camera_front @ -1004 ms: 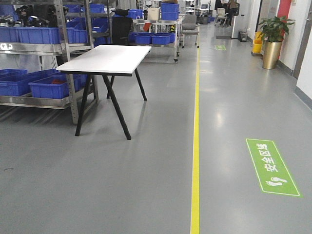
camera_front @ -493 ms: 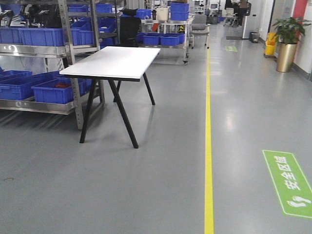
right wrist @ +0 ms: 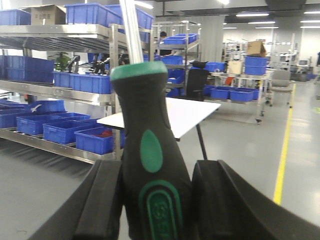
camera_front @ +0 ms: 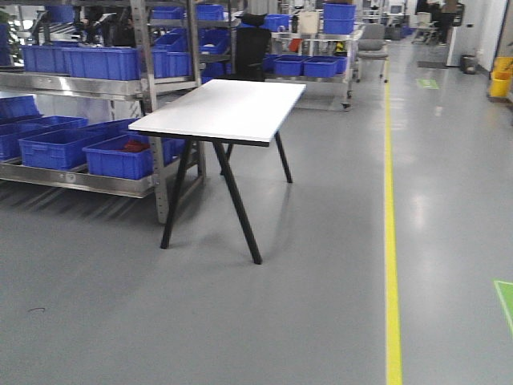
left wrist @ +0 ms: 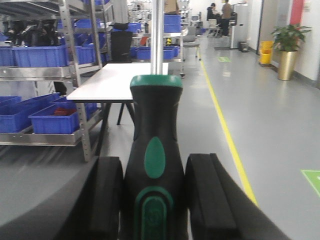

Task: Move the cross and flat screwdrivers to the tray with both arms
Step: 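Hold both screwdrivers while the base turns away from the table, then hold both screwdrivers while the base drives to the shelf station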

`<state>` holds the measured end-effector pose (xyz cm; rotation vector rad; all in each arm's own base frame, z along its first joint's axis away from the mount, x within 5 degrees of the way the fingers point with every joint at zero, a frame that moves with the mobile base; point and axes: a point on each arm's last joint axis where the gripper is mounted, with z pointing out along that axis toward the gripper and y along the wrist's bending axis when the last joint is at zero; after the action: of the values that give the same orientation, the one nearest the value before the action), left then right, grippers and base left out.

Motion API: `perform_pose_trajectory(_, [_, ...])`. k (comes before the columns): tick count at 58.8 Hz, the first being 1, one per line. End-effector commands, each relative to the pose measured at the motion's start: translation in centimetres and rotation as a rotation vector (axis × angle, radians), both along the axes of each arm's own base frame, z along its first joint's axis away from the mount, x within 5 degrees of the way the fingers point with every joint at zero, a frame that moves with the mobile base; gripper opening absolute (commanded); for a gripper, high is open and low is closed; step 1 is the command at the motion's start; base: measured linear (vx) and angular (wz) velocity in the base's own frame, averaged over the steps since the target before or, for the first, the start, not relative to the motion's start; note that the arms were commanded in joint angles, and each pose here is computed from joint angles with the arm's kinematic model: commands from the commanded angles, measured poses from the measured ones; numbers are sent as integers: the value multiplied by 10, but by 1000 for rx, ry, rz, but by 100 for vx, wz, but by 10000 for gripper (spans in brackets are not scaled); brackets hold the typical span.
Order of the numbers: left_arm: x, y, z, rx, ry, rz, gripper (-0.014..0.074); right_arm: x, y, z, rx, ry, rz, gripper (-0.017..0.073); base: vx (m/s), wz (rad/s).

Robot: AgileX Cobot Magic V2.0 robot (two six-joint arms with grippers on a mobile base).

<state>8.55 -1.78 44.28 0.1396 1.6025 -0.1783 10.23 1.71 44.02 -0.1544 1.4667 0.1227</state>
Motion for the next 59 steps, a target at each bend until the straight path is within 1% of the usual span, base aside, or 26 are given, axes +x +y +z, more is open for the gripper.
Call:
perform_pose_trajectory(1, [-3, 1, 17, -36, -119, 6, 3, -3, -3, 17, 26, -111, -32, -8, 49, 28])
perform_pose_trajectory(30, [-3, 1, 17, -36, -119, 6, 3, -3, -3, 17, 26, -111, -33, -8, 50, 39])
perform_pose_trajectory(59, [-3, 1, 17, -36, -116, 5, 3, -3, -3, 17, 26, -111, -33, -8, 53, 56])
